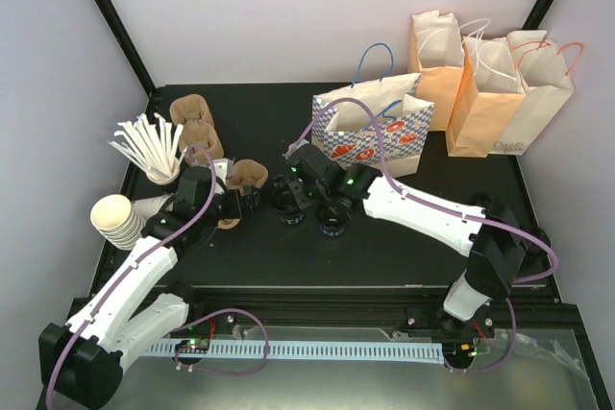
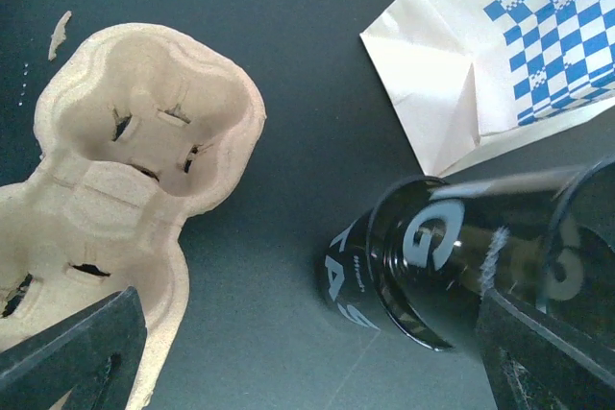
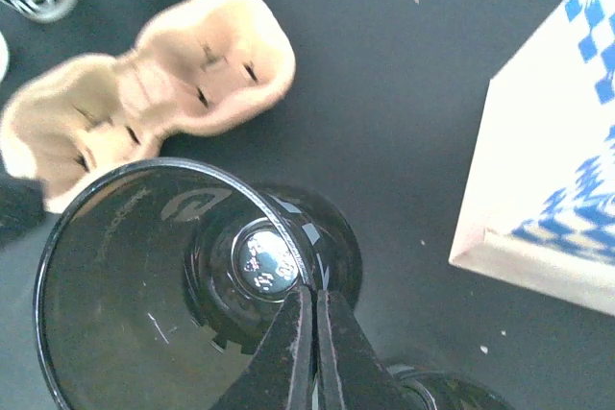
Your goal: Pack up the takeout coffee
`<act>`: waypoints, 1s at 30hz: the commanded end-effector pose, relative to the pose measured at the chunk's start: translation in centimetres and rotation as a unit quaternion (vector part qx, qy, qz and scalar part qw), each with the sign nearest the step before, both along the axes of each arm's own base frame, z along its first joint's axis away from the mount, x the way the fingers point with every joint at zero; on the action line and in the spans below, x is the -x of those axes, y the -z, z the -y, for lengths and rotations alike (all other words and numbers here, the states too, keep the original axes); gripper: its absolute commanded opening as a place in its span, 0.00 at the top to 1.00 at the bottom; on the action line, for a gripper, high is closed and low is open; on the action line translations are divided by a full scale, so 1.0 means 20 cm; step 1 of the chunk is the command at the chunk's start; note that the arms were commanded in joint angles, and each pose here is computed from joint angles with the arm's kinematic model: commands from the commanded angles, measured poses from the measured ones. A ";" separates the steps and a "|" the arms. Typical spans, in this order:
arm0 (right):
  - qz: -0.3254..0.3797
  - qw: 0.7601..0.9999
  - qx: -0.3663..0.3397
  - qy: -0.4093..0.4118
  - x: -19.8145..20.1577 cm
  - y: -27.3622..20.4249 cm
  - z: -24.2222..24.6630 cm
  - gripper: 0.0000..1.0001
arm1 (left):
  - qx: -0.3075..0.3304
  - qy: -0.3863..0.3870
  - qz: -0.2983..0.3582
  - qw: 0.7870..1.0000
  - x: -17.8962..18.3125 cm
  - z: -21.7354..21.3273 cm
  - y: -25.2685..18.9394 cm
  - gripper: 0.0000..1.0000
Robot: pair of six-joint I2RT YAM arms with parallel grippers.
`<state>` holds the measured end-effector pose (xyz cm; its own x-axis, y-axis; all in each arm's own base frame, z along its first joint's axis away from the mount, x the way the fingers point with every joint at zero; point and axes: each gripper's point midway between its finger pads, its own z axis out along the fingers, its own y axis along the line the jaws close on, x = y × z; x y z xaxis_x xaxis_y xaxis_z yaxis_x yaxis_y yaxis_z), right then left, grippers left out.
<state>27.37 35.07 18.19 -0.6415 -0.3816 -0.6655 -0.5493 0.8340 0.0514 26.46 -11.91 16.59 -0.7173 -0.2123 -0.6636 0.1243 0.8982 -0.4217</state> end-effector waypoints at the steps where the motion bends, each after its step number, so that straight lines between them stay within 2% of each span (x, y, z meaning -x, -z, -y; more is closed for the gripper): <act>1: 0.026 0.999 -0.029 0.000 -0.02 -0.25 -0.01 0.99 | 0.006 0.007 0.023 1.000 -0.02 0.01 -0.10 0.03; 5: 0.039 0.998 -0.045 -0.004 0.02 -0.40 0.05 0.99 | 0.008 0.017 0.027 0.999 -0.02 0.02 -0.11 0.03; 10: 0.046 0.999 -0.026 0.009 0.07 -0.51 0.20 0.99 | 0.037 0.064 0.039 0.996 -0.02 0.12 -0.16 0.03; 15: 0.054 0.996 -0.009 0.069 0.10 -0.56 0.52 0.99 | 0.067 0.094 0.027 0.993 -0.04 0.20 -0.14 0.04; 20: 0.043 0.992 -0.038 0.111 0.13 -0.54 0.77 0.99 | 0.075 0.133 -0.001 0.988 -0.05 0.30 -0.12 0.08; 22: 0.023 0.994 -0.065 0.089 0.14 -0.52 0.75 0.99 | 0.063 0.145 -0.003 0.987 -0.05 0.34 -0.13 0.08; 25: -0.022 0.995 -0.091 0.026 0.19 -0.48 0.60 0.99 | 0.065 0.153 0.007 0.986 -0.05 0.36 -0.20 0.08; 30: -0.063 0.990 -0.120 -0.025 0.20 -0.46 0.45 0.99 | 0.096 0.170 0.012 0.981 0.05 0.37 -0.44 0.08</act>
